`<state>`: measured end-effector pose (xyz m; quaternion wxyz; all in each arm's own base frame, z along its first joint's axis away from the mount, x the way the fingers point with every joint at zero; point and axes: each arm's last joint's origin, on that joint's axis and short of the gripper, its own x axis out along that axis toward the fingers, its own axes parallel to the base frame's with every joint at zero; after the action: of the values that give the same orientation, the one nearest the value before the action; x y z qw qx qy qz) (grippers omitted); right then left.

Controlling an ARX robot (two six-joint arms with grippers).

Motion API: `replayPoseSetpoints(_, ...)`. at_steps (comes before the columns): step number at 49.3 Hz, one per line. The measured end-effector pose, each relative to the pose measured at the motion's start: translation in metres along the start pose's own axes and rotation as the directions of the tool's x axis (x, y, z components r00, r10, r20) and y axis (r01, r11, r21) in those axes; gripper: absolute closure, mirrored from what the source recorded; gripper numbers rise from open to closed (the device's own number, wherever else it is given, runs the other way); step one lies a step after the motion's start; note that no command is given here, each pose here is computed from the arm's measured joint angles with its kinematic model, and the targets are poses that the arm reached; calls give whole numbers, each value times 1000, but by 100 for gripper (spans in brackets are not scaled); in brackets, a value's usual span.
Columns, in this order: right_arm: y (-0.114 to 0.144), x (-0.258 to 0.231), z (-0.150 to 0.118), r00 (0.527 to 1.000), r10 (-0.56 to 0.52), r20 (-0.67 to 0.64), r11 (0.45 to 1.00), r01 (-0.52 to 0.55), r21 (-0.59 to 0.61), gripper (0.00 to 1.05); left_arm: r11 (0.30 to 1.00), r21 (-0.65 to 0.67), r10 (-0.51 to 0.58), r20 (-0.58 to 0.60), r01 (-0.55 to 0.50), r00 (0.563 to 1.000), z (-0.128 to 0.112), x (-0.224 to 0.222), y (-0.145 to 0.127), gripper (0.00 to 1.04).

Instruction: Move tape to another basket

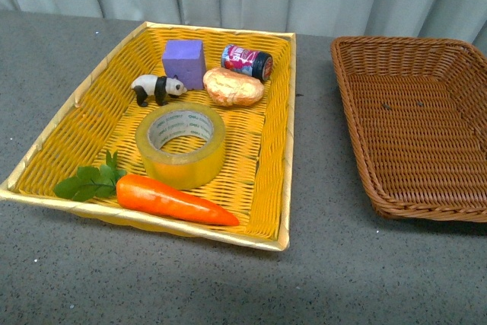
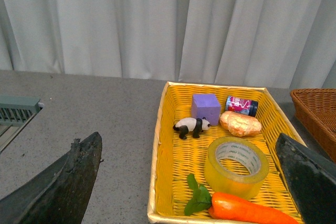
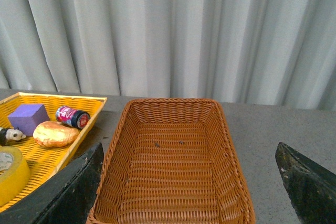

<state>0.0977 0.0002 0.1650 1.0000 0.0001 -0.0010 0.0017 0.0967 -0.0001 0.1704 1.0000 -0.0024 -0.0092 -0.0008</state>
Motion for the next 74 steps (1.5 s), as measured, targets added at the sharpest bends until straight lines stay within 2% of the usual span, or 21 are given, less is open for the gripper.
replayPoseSetpoints(74, 0, 0, 0, 1000, 0, 0, 1000, 0, 0, 9, 1000, 0, 0, 0, 0, 1000, 0, 0, 0, 7)
